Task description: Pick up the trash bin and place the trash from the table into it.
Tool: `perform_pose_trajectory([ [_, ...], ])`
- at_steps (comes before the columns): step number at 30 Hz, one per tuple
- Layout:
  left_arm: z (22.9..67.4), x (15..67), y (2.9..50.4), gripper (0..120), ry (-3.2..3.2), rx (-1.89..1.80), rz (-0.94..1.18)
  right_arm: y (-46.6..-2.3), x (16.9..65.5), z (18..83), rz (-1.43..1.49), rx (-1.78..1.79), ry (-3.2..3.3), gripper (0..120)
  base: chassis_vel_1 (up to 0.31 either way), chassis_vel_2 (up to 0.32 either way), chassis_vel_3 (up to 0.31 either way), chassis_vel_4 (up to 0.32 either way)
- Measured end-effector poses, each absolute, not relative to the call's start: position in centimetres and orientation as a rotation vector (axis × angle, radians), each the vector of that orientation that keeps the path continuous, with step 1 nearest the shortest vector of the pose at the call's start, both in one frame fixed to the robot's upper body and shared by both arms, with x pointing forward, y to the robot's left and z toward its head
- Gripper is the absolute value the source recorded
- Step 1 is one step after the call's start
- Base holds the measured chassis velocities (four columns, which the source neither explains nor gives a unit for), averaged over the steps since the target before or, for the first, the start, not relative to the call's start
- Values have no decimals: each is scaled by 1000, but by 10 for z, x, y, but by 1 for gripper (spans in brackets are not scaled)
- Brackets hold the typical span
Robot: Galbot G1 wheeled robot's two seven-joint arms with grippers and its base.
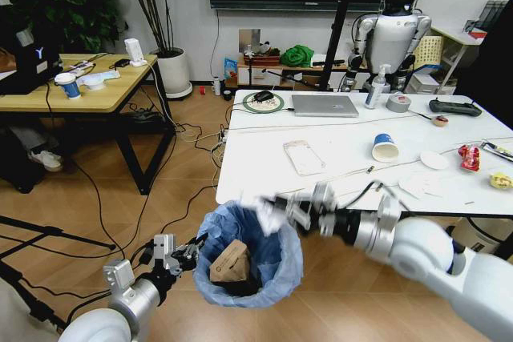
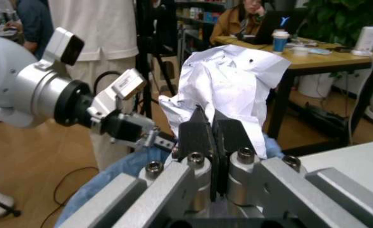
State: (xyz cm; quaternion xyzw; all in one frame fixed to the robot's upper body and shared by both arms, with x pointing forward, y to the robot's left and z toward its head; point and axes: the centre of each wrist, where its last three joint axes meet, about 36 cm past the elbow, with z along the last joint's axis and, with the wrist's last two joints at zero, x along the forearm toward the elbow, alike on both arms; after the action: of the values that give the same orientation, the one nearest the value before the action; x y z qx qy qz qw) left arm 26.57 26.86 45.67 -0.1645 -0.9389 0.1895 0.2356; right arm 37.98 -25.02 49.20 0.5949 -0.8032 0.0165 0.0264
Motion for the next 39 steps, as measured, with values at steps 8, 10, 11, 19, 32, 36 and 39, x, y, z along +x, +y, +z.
perform_pose_trajectory([
  [8, 456, 263, 266, 0, -2574, -444, 543, -244, 374, 483, 101, 1915, -2431, 0, 0, 0, 0, 0],
  [10, 456, 263, 265, 0, -2573, -442, 547, -243, 374, 481, 117, 1915, -2435, 0, 0, 0, 0, 0],
  [11, 456, 262, 265, 0, -2572, -441, 549, -242, 374, 480, 120, 1907, -2440, 2, 0, 0, 0, 0],
  [19, 455, 260, 264, 0, -2568, -433, 552, -245, 374, 479, 132, 1882, -2447, 30, 0, 0, 0, 0],
  [32, 451, 257, 265, 0, -2558, -414, 541, -248, 403, 486, 19, 1384, -2708, 75, 0, 0, 0, 0],
  [36, 450, 257, 265, 0, -2560, -410, 545, -247, 423, 480, 9, 1073, -2785, 90, 0, 0, 0, 0],
  [39, 450, 256, 265, 0, -2559, -408, 543, -244, 441, 471, -48, 887, -2808, 99, 0, 0, 0, 0],
])
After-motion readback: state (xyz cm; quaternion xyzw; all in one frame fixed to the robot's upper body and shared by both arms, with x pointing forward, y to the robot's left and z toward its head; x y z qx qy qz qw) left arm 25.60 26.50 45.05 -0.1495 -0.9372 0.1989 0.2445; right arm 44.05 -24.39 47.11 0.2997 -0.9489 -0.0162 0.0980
